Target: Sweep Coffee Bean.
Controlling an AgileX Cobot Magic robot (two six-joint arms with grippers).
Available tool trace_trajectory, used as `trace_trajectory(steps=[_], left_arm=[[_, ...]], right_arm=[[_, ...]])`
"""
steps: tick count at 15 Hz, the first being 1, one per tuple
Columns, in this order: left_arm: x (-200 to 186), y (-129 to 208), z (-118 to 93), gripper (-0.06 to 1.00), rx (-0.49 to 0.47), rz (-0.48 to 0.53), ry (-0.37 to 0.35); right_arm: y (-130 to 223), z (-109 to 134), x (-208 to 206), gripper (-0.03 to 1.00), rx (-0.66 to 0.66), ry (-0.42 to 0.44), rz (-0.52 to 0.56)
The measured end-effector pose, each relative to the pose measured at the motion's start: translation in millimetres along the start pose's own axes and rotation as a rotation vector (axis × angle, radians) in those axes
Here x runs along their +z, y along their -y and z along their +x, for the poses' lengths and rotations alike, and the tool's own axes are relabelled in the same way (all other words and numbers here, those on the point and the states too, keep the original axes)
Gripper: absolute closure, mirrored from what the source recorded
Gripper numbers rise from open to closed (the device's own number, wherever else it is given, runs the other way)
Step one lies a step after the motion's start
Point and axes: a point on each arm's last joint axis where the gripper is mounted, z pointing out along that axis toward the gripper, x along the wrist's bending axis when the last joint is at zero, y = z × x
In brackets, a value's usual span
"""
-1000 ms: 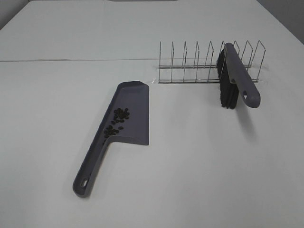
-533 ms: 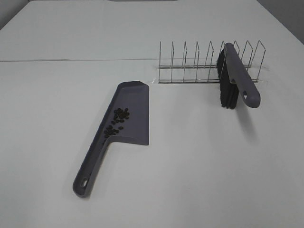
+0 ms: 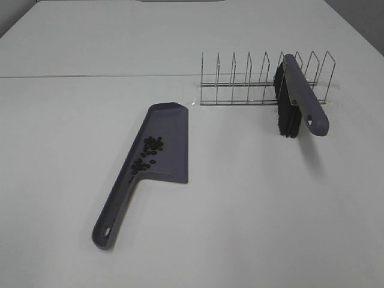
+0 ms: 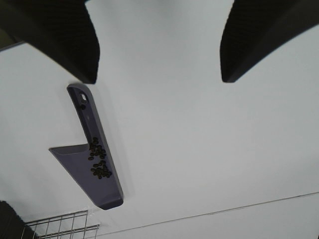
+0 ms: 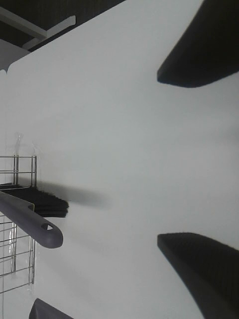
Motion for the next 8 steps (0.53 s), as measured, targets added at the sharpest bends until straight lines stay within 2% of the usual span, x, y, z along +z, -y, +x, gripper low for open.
trace_trajectory(steps=[8], left_arm=[[0.0, 0.0, 0.0, 0.28, 0.000, 0.000, 0.000]], right_arm=[[0.0, 0.0, 0.0, 0.21, 0.000, 0.000, 0.000]])
